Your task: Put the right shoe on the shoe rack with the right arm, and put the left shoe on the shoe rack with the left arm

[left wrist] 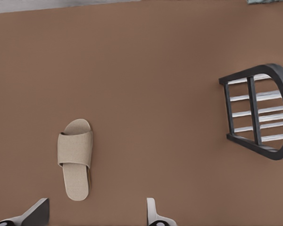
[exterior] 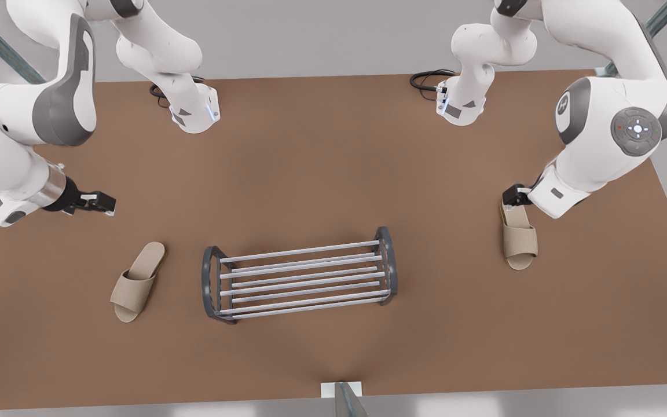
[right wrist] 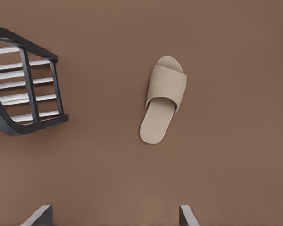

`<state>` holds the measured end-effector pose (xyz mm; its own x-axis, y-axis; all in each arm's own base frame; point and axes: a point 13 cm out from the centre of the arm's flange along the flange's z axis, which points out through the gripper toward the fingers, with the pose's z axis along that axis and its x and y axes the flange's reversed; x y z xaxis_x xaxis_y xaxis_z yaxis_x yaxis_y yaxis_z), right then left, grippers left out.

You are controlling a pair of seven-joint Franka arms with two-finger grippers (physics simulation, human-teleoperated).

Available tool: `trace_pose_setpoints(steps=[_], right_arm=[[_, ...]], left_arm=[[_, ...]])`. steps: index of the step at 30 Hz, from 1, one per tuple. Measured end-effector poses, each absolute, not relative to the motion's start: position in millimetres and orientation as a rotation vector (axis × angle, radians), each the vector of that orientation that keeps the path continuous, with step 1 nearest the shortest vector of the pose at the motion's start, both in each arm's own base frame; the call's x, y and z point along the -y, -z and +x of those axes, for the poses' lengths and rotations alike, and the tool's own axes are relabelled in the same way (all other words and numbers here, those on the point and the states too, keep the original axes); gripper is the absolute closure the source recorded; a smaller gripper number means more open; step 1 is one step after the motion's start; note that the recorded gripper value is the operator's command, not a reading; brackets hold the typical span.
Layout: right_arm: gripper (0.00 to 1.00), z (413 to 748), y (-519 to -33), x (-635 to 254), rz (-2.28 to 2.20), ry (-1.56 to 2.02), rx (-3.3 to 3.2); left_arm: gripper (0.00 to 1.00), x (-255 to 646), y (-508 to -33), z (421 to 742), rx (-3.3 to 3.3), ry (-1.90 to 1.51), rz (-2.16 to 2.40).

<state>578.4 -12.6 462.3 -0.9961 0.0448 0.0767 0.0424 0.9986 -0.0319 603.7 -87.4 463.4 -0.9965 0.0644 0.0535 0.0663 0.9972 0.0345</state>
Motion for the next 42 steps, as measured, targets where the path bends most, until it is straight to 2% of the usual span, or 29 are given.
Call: trace_pose_setpoints(steps=[3,7,10,14,17,21,25,28,30,35,42], right_arm=[[0.00,586,-450,8,-0.037,-0.054,3.100],[0.00,583,-414,22,-0.018,-0.115,3.088],[0.00,570,-374,35,0.082,-0.260,3.061],[0.00,556,-307,52,0.475,-0.619,2.970],[0.00,580,-284,59,0.890,-0.949,2.845],[0.00,620,-262,75,1.445,-1.397,2.483],[0.00,637,-210,66,1.877,-1.552,2.147],[0.00,632,-155,58,2.118,-1.559,1.949],[0.00,629,-136,58,2.202,-1.563,1.892],[0.00,621,-109,56,2.254,-1.542,1.955],[0.00,617,-99,74,2.183,-1.551,2.116]], left_arm=[[0.00,86,-463,605,3.103,0.048,-0.084],[0.00,66,-420,554,3.078,-0.108,0.117],[0.00,70,-352,523,2.968,-0.489,0.468],[0.00,43,-284,519,2.588,-1.096,1.192],[0.00,-14,-229,495,2.420,-1.249,1.497],[0.00,-75,-168,461,2.633,-1.193,1.526],[0.00,-100,-157,443,2.973,-1.114,1.321],[0.00,-106,-147,443,3.108,-1.126,1.316],[0.00,-104,-139,434,3.153,-1.156,1.332],[0.00,-122,-140,433,3.260,-1.231,1.494],[0.00,-122,-123,424,3.288,-1.328,1.556]])
